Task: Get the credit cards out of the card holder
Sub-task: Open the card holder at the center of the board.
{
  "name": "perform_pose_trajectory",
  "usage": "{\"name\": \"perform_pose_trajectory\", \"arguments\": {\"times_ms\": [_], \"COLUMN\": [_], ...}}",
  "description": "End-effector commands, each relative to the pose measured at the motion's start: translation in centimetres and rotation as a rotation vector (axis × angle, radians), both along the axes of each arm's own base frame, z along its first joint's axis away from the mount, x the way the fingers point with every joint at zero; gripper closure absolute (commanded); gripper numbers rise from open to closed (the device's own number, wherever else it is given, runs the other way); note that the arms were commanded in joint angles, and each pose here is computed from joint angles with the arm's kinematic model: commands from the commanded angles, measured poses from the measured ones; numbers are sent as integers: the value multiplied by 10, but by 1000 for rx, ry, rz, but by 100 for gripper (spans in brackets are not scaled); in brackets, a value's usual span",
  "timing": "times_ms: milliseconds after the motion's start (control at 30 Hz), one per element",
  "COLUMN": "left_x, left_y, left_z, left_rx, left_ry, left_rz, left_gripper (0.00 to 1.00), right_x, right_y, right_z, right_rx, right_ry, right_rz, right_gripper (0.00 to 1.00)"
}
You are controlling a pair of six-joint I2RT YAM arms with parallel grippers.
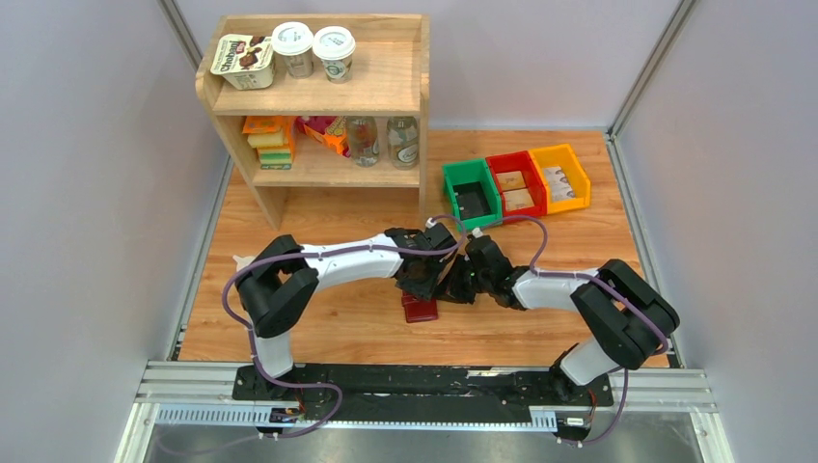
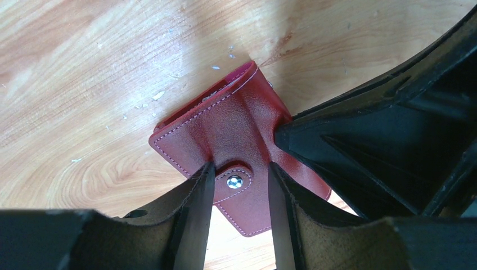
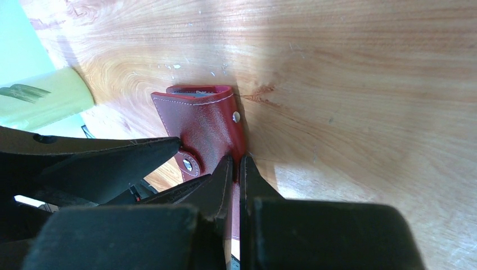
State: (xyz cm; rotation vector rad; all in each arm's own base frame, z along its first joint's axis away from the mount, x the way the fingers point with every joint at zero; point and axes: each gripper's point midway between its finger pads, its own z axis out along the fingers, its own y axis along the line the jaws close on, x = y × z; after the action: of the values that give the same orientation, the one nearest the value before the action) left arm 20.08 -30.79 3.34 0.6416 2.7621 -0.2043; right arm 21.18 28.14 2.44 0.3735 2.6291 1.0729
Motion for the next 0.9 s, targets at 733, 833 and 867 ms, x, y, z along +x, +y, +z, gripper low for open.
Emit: {"name": "perform_pose_trajectory", "arguments": {"times_ms": [733, 833, 867], "left_x": [-14, -8, -6], "left_y": [31, 32, 37], "left_z": [9, 25, 23], "left_rx": [135, 73, 59], "left_ry": [-79, -137, -145], "left_rz": [-31, -2, 21], "left_gripper": [100, 100, 100], "right_x": [3, 3, 3], "right_y": [-28, -29, -30], "right_z": [-32, -31, -30], "right_rx": [-83, -89, -95], "right_ry": [-12, -19, -22], "right_rz": [-158, -154, -153], "right_gripper": [100, 100, 100]}}
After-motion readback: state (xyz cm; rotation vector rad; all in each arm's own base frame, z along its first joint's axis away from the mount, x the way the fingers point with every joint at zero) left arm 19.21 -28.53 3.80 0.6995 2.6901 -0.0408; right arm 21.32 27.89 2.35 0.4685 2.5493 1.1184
